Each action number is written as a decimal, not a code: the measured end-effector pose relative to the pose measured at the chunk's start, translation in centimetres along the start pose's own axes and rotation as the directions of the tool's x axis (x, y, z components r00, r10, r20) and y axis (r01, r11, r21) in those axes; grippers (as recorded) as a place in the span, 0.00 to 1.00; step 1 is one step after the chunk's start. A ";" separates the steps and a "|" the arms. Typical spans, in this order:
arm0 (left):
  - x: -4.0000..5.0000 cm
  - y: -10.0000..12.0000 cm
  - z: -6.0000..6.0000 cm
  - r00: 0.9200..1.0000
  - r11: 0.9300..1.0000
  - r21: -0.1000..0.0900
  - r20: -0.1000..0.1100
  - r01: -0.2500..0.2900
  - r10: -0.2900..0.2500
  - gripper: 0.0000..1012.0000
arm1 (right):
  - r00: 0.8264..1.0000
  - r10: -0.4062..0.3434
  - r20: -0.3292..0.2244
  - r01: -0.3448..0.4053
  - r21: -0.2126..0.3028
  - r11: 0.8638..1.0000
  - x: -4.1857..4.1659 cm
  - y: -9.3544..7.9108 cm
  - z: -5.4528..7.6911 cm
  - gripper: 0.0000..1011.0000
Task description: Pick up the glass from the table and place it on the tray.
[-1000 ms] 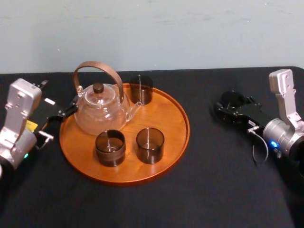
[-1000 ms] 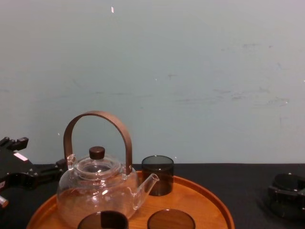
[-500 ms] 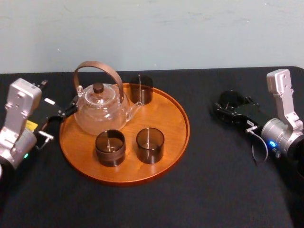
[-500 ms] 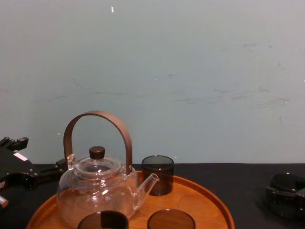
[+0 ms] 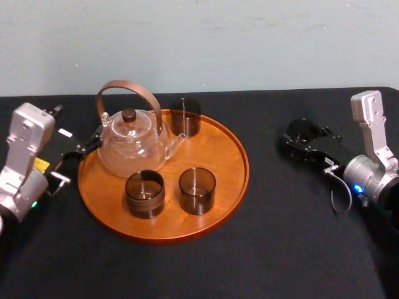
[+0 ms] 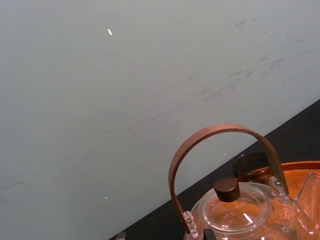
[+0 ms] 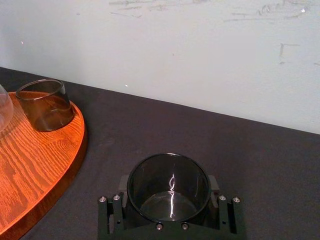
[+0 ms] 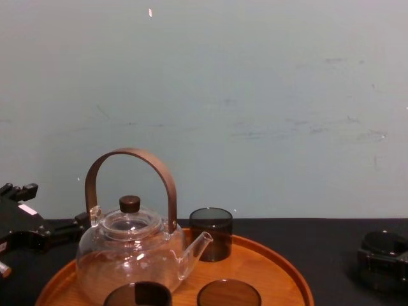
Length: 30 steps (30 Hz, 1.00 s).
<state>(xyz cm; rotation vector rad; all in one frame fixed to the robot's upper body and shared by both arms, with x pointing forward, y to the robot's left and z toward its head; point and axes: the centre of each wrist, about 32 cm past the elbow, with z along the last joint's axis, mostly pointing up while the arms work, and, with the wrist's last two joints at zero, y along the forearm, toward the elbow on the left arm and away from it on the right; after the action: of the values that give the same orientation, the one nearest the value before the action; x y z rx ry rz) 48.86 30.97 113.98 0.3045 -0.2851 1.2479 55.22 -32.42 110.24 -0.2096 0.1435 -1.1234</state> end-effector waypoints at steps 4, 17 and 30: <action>0.00 0.0 0.0 1.000 1.000 0.000 0.000 0.000 0.000 0.99 | 1.000 0.000 0.000 0.000 0.000 1.000 -0.01 0.0 0.0 0.90; 0.00 0.0 0.0 1.000 1.000 0.000 0.000 0.000 0.000 0.99 | 0.998 0.060 0.028 -0.061 0.040 0.997 -0.87 -0.9 1.7 0.90; 0.00 0.0 0.0 1.000 1.000 0.000 0.000 0.000 0.000 0.99 | 0.986 0.149 0.080 -0.153 0.049 0.987 -2.10 -0.6 3.1 0.90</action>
<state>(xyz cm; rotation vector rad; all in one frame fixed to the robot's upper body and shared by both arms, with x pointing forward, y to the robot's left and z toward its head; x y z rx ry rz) 48.86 30.97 113.98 0.3044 -0.2851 1.2479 54.49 -30.47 113.43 -0.1891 0.0600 -0.9658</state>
